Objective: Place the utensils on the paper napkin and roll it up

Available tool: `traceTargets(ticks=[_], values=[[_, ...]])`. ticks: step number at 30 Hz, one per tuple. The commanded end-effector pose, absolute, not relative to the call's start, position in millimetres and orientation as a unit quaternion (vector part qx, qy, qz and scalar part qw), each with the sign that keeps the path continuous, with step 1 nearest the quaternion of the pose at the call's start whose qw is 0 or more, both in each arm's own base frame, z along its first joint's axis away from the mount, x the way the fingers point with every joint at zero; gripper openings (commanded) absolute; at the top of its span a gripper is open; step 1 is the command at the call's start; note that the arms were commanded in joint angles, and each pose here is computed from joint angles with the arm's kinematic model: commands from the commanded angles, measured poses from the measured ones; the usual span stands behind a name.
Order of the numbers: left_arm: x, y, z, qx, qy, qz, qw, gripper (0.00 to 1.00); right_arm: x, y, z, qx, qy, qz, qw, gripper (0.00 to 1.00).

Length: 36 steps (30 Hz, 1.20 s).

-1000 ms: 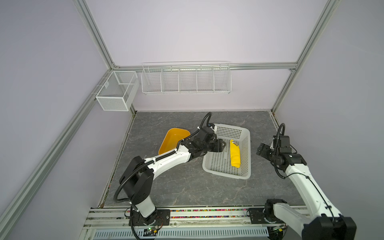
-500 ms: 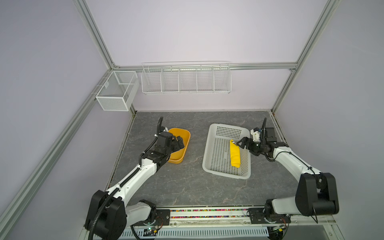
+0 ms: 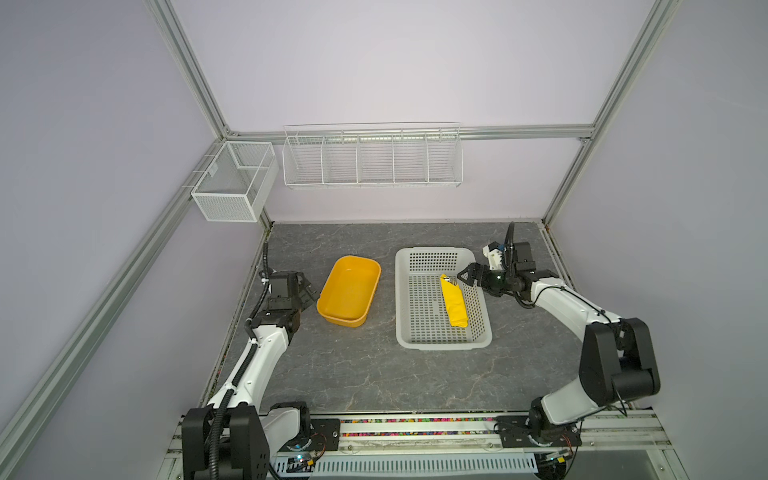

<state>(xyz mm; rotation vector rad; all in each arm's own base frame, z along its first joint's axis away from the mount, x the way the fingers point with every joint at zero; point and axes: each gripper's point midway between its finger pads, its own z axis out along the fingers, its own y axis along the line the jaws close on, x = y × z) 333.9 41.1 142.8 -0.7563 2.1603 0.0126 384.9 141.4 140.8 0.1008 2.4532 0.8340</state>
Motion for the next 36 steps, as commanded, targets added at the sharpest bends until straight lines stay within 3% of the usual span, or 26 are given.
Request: traceTargets(ticks=[1,5,8,10,14,18,21,29,31,36], values=[[329.8,84.6,152.6,-0.338,0.829,0.114,0.43,0.99,396.4,112.6,206.0,-0.001,0.877,0.241,0.416,0.95],[335.5,102.5,161.1,-0.337,0.807,0.172,0.454,0.99,401.8,45.1,230.0,0.004,0.859,0.05,0.51,0.96],[347.7,99.6,155.4,-0.283,0.805,0.18,0.49,1.0,399.0,-2.3,208.7,0.013,0.811,-0.097,0.576,0.99],[355.0,97.5,153.0,-0.254,0.802,0.185,0.508,1.0,395.5,-23.8,191.2,0.024,0.8,-0.148,0.58,1.0],[371.7,82.7,142.6,-0.211,0.815,0.154,0.517,1.0,391.0,-33.0,154.0,0.051,0.809,-0.116,0.574,0.99],[385.7,62.2,137.0,-0.169,0.809,0.101,0.553,1.0,391.0,-22.6,169.3,0.042,0.779,-0.045,0.624,0.99],[386.2,61.8,137.9,-0.17,0.783,0.093,0.591,1.0,395.2,-9.6,158.0,0.021,0.799,-0.004,0.6,0.94],[396.1,19.2,118.7,-0.063,0.791,0.017,0.609,1.0,377.3,-9.7,121.5,0.005,0.81,-0.033,0.585,0.94],[396.3,24.5,118.8,-0.076,0.771,0.024,0.632,1.0,376.2,-7.9,118.1,0.004,0.797,-0.026,0.604,0.95],[395.5,36.1,117.1,-0.108,0.781,0.045,0.613,0.99,378.2,-7.4,101.5,0.001,0.787,-0.03,0.616,0.96]])
